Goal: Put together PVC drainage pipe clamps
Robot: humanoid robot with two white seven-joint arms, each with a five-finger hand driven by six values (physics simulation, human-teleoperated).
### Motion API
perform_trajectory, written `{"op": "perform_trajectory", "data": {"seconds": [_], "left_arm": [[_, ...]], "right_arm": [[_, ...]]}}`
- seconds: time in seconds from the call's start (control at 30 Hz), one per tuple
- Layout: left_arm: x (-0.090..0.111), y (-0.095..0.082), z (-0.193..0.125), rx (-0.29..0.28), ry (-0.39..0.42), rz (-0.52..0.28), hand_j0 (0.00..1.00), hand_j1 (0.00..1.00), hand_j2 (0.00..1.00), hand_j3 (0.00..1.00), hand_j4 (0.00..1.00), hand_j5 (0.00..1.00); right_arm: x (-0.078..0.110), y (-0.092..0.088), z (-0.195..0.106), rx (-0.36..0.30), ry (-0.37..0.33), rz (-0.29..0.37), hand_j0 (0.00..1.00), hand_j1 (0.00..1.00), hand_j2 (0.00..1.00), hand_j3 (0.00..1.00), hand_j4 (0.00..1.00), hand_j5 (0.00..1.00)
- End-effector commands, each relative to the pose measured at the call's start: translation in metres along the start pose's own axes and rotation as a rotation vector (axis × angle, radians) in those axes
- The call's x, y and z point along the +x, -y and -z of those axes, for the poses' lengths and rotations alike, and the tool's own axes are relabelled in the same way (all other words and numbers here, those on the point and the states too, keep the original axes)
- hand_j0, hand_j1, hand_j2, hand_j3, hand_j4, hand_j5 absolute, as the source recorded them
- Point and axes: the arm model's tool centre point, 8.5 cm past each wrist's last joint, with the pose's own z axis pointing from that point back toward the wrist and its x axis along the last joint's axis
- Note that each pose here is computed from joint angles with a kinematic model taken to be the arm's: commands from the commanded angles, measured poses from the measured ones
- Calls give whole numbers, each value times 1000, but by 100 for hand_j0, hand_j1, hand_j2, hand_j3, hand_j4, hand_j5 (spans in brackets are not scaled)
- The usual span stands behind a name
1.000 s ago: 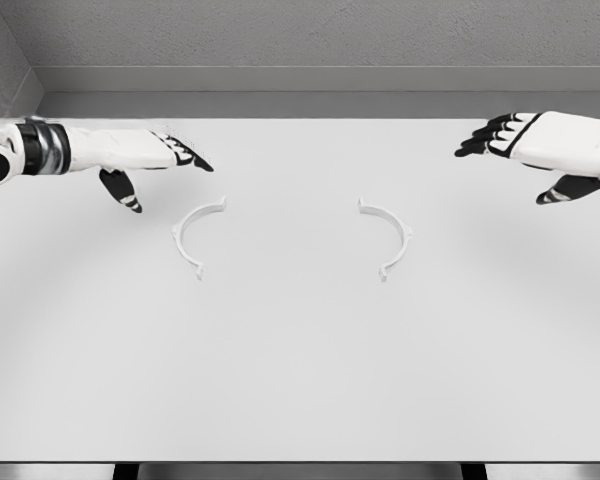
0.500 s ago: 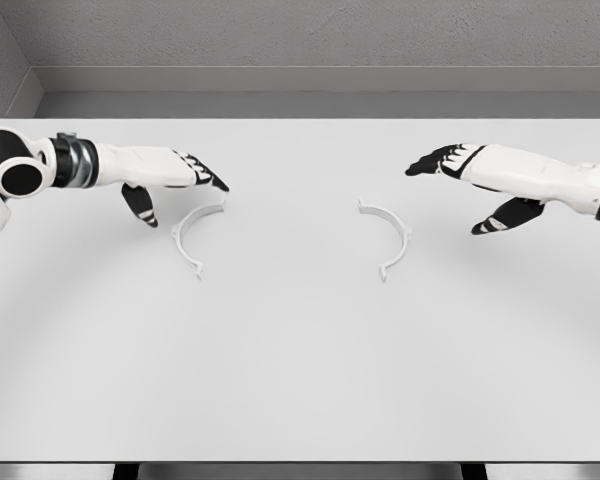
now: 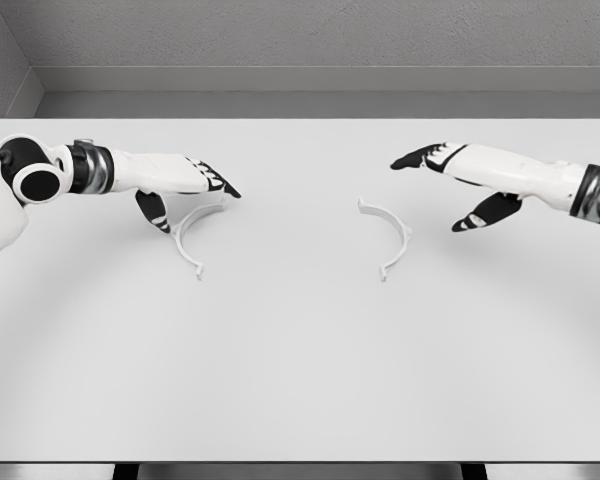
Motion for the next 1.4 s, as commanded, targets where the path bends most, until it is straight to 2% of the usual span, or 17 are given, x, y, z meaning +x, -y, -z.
{"op": "perform_trajectory", "data": {"seconds": [0.0, 0.13, 0.23, 0.4, 0.47, 0.7, 1.17, 1.37], "left_arm": [[-2, 1, -3, -1, -9, -2, 100, 100, 100, 100, 100, 100], [0, 0, 1, -2, -1, 0, 100, 100, 100, 100, 100, 100], [2, 4, 3, -9, 4, -3, 100, 100, 100, 100, 100, 100], [6, 7, 10, -20, 12, 4, 100, 100, 100, 100, 100, 100], [9, 7, 15, -21, 19, 8, 100, 100, 100, 100, 100, 100], [10, 6, 17, -19, 23, 5, 100, 100, 100, 100, 100, 100], [25, -4, 32, 3, 66, 6, 100, 100, 100, 100, 100, 100], [26, -7, 32, 10, 71, 4, 100, 100, 100, 100, 100, 100]], "right_arm": [[1, -2, 2, -2, 6, 12, 100, 100, 100, 100, 100, 100], [2, -10, 12, 10, 21, 31, 100, 100, 100, 100, 100, 100], [-8, -15, 15, 5, 1, 62, 100, 100, 100, 100, 100, 100], [-12, -18, 26, 11, 2, 81, 100, 100, 100, 100, 100, 100], [-23, -20, 31, 12, -25, 109, 100, 100, 100, 100, 100, 100], [-29, -30, 41, 23, -34, 140, 100, 100, 100, 100, 100, 100], [-29, -25, 41, 17, -33, 137, 100, 100, 100, 100, 100, 100], [-25, -29, 53, 14, -14, 153, 100, 100, 100, 100, 100, 100]]}}
